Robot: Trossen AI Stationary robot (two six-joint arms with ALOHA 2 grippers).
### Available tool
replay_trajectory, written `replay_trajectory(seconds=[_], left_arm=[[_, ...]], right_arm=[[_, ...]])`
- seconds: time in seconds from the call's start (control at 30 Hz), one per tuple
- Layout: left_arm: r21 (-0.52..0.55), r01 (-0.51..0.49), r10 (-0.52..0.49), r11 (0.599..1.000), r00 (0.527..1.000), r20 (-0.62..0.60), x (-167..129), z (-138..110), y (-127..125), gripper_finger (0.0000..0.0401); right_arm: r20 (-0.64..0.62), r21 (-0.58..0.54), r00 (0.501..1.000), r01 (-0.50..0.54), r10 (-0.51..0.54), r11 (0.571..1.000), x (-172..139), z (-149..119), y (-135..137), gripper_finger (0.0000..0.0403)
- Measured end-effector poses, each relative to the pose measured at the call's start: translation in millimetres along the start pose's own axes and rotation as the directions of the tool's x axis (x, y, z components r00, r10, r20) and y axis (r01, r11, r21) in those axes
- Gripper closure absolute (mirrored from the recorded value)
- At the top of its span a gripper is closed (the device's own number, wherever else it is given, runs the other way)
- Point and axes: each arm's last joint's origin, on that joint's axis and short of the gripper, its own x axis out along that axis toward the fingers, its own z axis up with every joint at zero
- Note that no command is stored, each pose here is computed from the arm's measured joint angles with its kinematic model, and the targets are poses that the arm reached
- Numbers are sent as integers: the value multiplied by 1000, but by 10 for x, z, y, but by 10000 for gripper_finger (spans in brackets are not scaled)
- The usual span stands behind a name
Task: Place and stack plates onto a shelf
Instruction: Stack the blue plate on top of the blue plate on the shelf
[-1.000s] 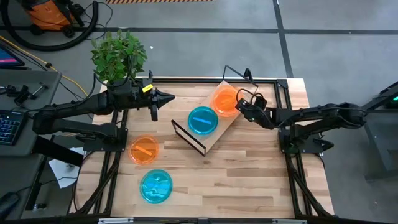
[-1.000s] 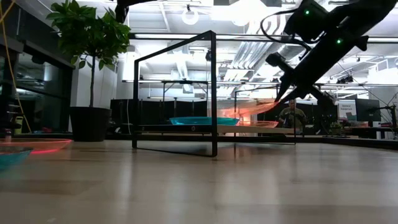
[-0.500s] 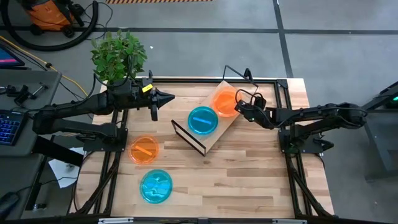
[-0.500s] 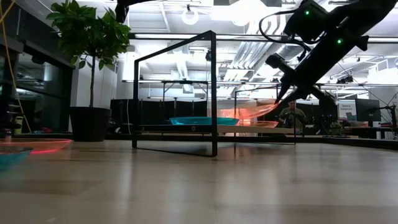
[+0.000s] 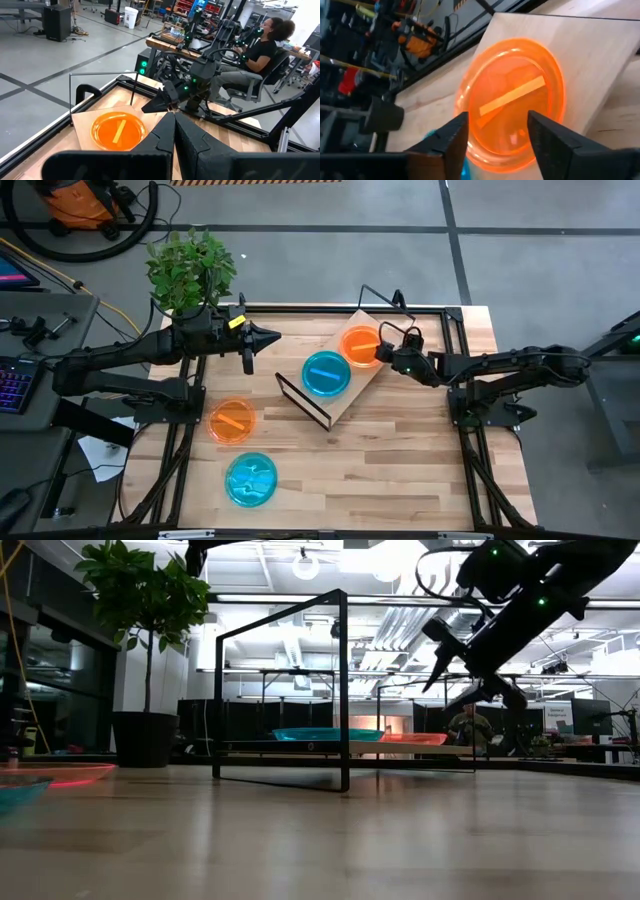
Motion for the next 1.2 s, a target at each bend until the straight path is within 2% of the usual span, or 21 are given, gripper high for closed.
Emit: replay_trajectory(seconds=[0.1, 0.2, 0.27, 0.37, 0.43, 0.47, 0.57, 0.63, 0.67, 0.73, 0.83, 1.07, 1.2], left_arm=[[0, 0, 0, 1000, 1000, 0, 0, 0, 0, 400], [0, 0, 0, 1000, 1000, 0, 0, 0, 0, 400], [0, 0, 0, 1000, 1000, -1, 0, -1, 0, 400], [-10, -1, 1, 1000, 1000, -4, 0, -4, 1, 400], [-23, -2, 2, 1000, 1000, -8, 0, -8, 2, 400], [-26, -3, 3, 1000, 1000, -12, 0, -12, 3, 400], [-27, -2, 2, 1000, 1000, -10, 0, -10, 2, 400], [-26, 11, -11, 1000, 1000, -4, -1, -2, -4, 400], [-22, 21, -21, 1000, 1000, -4, -1, 0, -7, 400], [-17, 30, -30, 999, 1000, -4, -1, 1, -10, 400], [-18, 31, -31, 999, 1000, -1, -1, 5, -11, 400], [-19, 31, -31, 999, 1000, -1, -1, 5, -11, 400], [-23, 27, -27, 999, 1000, 0, -1, 5, -10, 400]], right_arm=[[-8, -6, 1000, 14, -14, 1000, -1, -3, -17, 202], [-24, -9, 1000, -18, 17, 1000, -37, 20, 13, 202], [-43, -60, 997, -66, 64, 996, -85, 45, 55, 202], [-98, -153, 973, -221, 207, 963, -215, 100, 179, 203], [-155, -204, 927, -369, 342, 907, -337, 149, 285, 203], [-184, -225, 889, -454, 420, 862, -411, 175, 343, 203], [-252, -257, 738, -674, 625, 692, -647, 242, 489, 203], [-257, -266, 651, -758, 714, 595, -789, 287, 547, 203], [-247, -277, 622, -780, 743, 560, -847, 306, 565, 203], [-235, -309, 584, -802, 777, 510, -934, 333, 579, 203], [-226, -364, 574, -799, 787, 478, -990, 338, 577, 203], [-232, -461, 578, -773, 782, 435, -977, 316, 580, 203], [-230, -467, 577, -772, 783, 432, -978, 317, 581, 203]])
